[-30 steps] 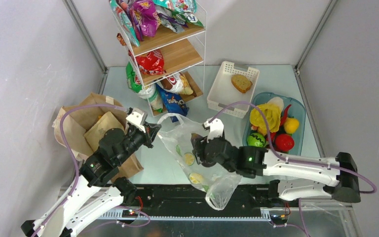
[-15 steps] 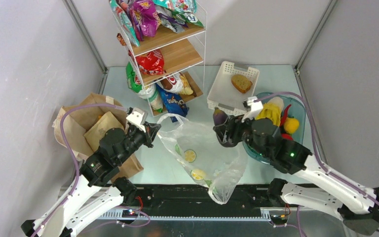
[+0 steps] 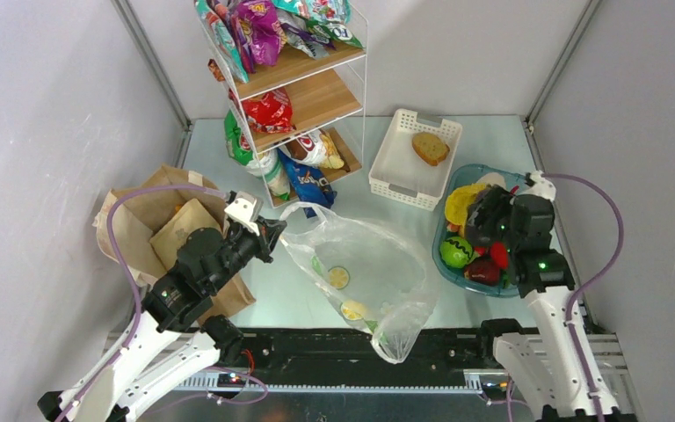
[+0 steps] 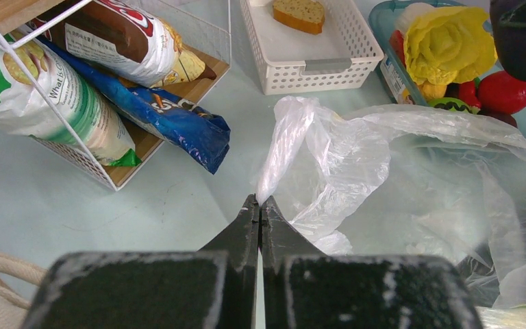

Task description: Untie the knot of the grocery bags and take out the mixed food

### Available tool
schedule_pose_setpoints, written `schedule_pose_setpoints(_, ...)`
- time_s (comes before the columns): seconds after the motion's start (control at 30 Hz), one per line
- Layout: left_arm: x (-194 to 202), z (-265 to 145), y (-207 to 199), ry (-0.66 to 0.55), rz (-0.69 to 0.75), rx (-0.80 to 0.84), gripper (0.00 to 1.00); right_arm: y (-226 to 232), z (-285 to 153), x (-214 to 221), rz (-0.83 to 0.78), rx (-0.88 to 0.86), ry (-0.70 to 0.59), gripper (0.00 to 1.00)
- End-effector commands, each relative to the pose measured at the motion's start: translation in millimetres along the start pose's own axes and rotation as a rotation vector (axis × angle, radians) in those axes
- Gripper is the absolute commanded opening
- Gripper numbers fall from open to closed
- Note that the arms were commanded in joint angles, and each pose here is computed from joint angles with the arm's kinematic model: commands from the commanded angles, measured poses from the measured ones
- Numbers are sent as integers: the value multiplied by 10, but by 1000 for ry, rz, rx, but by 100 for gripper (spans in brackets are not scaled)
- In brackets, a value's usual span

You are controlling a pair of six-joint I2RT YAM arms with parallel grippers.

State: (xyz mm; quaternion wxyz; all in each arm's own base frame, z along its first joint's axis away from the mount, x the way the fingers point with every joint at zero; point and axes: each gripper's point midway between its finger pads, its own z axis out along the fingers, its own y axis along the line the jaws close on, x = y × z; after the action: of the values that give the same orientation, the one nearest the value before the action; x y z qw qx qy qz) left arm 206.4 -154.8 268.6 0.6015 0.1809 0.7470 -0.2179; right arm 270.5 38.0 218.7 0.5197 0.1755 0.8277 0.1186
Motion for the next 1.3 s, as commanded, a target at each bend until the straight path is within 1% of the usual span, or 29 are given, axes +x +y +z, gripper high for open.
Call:
schedule_pose_setpoints(0.0, -116, -14, 3, -35, 3, -4, 0, -381, 2, -12, 110, 93, -31, 46)
schedule_pose_setpoints(0.1, -116, -14, -9, -34, 1, 1, 0, -574, 8, 57, 210, 168, -72, 48)
schedule_pose_setpoints(0.2, -113, -12, -17, -32, 1, 6, 0, -703, 70, 225, 266, 217, -72, 48)
schedule_pose_setpoints(0.3, -108, -4, -12, -29, 2, 3, 0, -758, 115, 285, 316, 255, -100, 48)
schedule_pose_setpoints(0.37, -107, 2, -12, -27, 2, 3, 0, -702, 153, 333, 319, 253, -112, 51)
schedule_pose_setpoints(0.43, -106, 2, -9, -27, 2, 1, 0, -687, 183, 317, 313, 271, -137, 56)
schedule_pose_setpoints(0.5, -91, 6, -8, -23, 3, 1, 0, -700, 217, 320, 304, 294, -146, 64)
schedule_pose_setpoints(0.53, -92, 5, -8, -23, 3, 0, 0, -716, 238, 338, 303, 307, -141, 71)
schedule_pose_setpoints(0.57, -95, 3, -11, -25, 3, 2, 0, -720, 245, 350, 301, 311, -137, 75)
schedule_pose_setpoints(0.6, -97, 3, -13, -25, 2, 3, 0, -743, 248, 361, 296, 323, -134, 81)
schedule_pose_setpoints(0.67, -104, 3, -16, -26, 2, 4, 0, -787, 227, 360, 283, 347, -142, 88)
schedule_pose_setpoints(0.7, -108, 0, -17, -28, 2, 5, 0, -800, 204, 360, 275, 354, -147, 90)
schedule_pose_setpoints(0.77, -109, -1, -22, -28, 2, 8, 0, -862, 145, 331, 258, 384, -171, 98)
schedule_pose_setpoints(0.9, -108, -4, -22, -29, 2, 8, 0, -939, 31, 252, 213, 416, -206, 99)
schedule_pose_setpoints(1.03, -98, 3, -21, -24, 2, 8, 0, -887, -82, 165, 161, 393, -214, 99)
schedule_pose_setpoints(1.13, -87, 9, -18, -21, 4, 6, 0, -703, -198, 95, 107, 310, -212, 99)
schedule_pose_setpoints(1.2, -78, 19, 16, -18, 6, -13, 0, -511, -273, 98, 44, 211, -188, 99)
schedule_pose_setpoints(1.23, -71, 23, 45, -15, 5, -30, 0, -350, -292, 150, 21, 129, -157, 99)
schedule_pose_setpoints(1.27, -72, 23, 60, -14, 5, -39, 0, -253, -342, 137, -8, 72, -158, 99)
